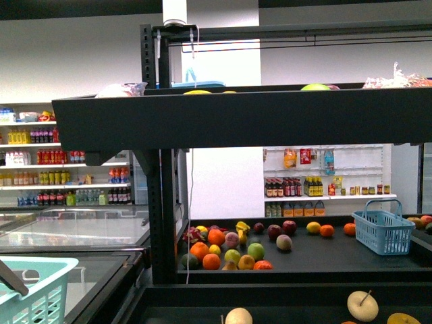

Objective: Pick lemon from shelf

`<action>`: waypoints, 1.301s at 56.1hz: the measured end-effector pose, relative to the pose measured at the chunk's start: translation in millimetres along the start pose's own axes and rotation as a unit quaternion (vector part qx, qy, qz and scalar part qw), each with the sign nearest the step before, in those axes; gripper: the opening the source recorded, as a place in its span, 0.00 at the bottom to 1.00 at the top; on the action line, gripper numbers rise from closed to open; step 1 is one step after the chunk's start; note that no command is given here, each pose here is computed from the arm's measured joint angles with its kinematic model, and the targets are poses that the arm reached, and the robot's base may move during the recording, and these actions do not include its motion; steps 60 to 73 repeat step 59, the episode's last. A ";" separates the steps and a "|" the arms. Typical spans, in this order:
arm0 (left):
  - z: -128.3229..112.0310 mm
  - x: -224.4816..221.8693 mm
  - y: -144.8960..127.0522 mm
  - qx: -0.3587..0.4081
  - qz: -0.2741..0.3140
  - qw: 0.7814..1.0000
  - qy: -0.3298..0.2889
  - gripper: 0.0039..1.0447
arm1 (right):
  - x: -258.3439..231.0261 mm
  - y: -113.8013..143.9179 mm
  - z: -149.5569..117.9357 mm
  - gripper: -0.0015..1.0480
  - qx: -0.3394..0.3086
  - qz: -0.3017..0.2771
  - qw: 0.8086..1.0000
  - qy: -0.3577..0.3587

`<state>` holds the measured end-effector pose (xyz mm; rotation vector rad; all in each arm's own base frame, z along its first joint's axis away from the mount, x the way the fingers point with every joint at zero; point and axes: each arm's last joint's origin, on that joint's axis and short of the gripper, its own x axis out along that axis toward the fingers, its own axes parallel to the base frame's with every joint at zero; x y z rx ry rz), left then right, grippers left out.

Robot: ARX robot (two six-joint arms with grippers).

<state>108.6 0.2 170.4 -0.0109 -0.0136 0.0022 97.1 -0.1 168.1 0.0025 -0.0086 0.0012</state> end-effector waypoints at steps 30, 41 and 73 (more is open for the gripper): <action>-2.5 -11.4 0.0 0.000 0.000 1.000 0.002 0.20 | 0.0 0.0 0.0 0.93 0.000 0.000 1.000 0.000; -2.5 -11.4 0.0 0.000 0.000 1.000 0.002 0.59 | 0.0 0.0 0.0 0.93 0.000 0.000 1.000 0.000; -2.5 -11.4 0.0 0.001 0.000 1.000 0.002 0.92 | 0.0 0.0 0.0 0.93 0.000 0.000 1.000 0.000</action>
